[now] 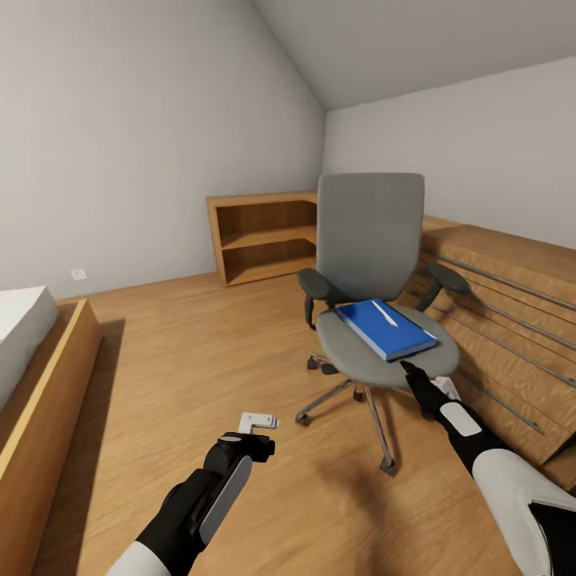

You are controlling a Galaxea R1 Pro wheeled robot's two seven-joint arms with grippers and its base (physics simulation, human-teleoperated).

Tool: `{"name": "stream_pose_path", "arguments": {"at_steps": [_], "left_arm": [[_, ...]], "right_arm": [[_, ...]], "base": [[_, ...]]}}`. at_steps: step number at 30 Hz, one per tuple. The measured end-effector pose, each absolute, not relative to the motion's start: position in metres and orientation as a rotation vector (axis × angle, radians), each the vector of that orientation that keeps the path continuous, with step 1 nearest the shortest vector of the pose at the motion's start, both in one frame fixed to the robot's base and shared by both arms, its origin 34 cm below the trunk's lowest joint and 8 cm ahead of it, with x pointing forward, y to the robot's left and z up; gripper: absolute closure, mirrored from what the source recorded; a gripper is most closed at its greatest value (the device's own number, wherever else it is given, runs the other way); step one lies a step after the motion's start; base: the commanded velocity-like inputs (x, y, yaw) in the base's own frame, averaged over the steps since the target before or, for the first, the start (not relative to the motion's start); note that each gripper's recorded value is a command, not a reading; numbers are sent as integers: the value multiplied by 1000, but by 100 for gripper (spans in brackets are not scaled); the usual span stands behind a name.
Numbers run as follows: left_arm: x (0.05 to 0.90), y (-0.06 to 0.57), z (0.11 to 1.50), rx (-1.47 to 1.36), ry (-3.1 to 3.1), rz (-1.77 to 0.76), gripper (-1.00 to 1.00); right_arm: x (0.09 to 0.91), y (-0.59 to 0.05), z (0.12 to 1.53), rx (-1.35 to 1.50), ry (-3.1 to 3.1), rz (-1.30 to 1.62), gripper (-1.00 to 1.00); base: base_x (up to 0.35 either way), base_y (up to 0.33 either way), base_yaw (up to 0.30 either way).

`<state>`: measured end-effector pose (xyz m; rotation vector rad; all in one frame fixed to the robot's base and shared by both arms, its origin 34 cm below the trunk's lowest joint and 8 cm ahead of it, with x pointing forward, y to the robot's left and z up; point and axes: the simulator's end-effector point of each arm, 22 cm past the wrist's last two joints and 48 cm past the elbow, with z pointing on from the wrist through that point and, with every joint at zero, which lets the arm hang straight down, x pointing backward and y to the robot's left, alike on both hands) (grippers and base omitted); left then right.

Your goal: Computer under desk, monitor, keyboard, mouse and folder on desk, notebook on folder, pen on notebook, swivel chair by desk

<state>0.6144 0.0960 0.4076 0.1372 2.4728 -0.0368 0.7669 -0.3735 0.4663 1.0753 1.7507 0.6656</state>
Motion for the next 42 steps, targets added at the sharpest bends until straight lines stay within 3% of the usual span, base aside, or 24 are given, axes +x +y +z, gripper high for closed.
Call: {"name": "stream_pose_path", "arguments": {"at_steps": [25, 42], "left_arm": [[614, 95, 407, 139, 2474, -40, -100], [614, 95, 406, 138, 2475, -42, -100]], "right_arm": [[766, -375, 464, 1074, 1758, 657, -100], [766, -374, 464, 1074, 1757, 659, -100]], "base": [[62, -11, 0], [-33, 0, 0]]}}
